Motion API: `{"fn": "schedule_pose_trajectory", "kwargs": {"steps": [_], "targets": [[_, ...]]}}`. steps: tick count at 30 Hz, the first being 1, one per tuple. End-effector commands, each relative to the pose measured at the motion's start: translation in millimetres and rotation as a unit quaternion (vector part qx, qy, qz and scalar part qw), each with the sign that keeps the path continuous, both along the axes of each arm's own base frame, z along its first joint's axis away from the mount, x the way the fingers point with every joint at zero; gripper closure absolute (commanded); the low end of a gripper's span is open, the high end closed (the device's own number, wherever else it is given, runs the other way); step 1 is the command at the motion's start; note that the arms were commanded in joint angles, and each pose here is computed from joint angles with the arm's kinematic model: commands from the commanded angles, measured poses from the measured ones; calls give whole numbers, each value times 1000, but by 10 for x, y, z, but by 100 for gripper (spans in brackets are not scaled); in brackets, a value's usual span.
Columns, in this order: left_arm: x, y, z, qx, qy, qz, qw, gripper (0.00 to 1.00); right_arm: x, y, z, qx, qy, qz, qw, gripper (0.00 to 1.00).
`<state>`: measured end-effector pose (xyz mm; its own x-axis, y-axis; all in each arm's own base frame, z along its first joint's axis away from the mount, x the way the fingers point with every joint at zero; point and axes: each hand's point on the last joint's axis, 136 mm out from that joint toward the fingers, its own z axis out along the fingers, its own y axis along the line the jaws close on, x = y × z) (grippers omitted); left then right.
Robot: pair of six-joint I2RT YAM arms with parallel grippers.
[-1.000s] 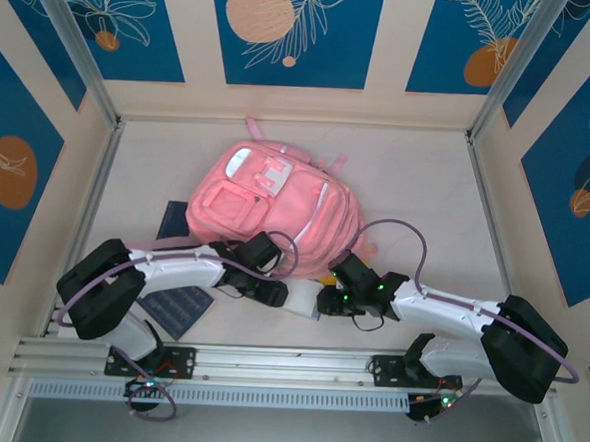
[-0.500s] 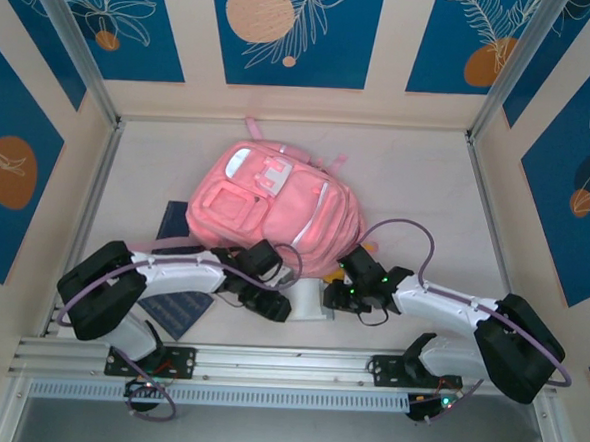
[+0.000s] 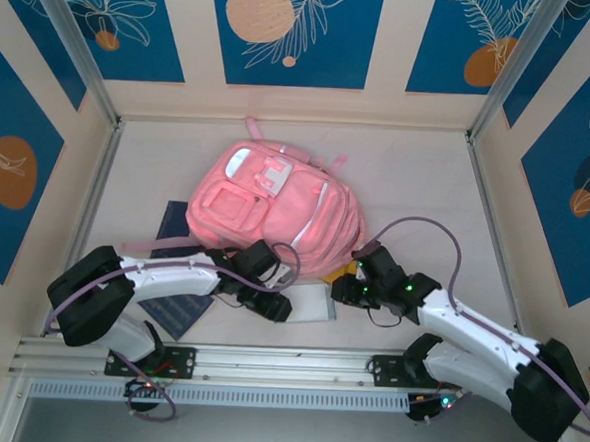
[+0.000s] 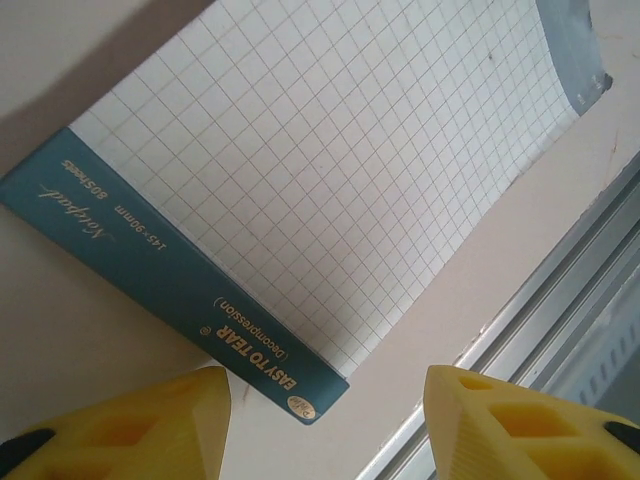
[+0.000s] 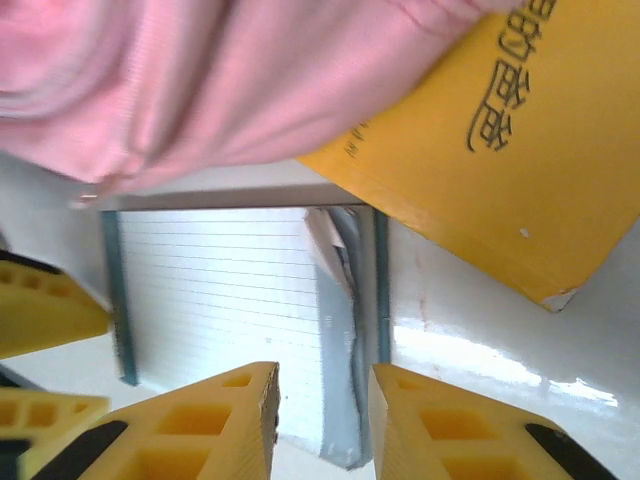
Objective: Pack the student bag
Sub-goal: Pick up the book from the bottom-center of the table.
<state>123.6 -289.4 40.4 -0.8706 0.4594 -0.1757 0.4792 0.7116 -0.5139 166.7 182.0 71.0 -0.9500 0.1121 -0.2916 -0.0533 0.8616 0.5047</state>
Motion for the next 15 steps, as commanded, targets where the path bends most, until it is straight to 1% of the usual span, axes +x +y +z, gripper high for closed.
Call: {"fn": "schedule_pose_trajectory", "kwargs": {"steps": [1,8,15], "targets": [[54,38,-25,0,-5,18,1000,47,-98,-40,-24,1,10,12,1000,70],[140,56,-47,-21,7,47,999,46,-138,132,-235,2,75,34,997,68],[154,3,-105,-45,29,58,997,44,-167,301,-446,-12,123,62,990,71]]}}
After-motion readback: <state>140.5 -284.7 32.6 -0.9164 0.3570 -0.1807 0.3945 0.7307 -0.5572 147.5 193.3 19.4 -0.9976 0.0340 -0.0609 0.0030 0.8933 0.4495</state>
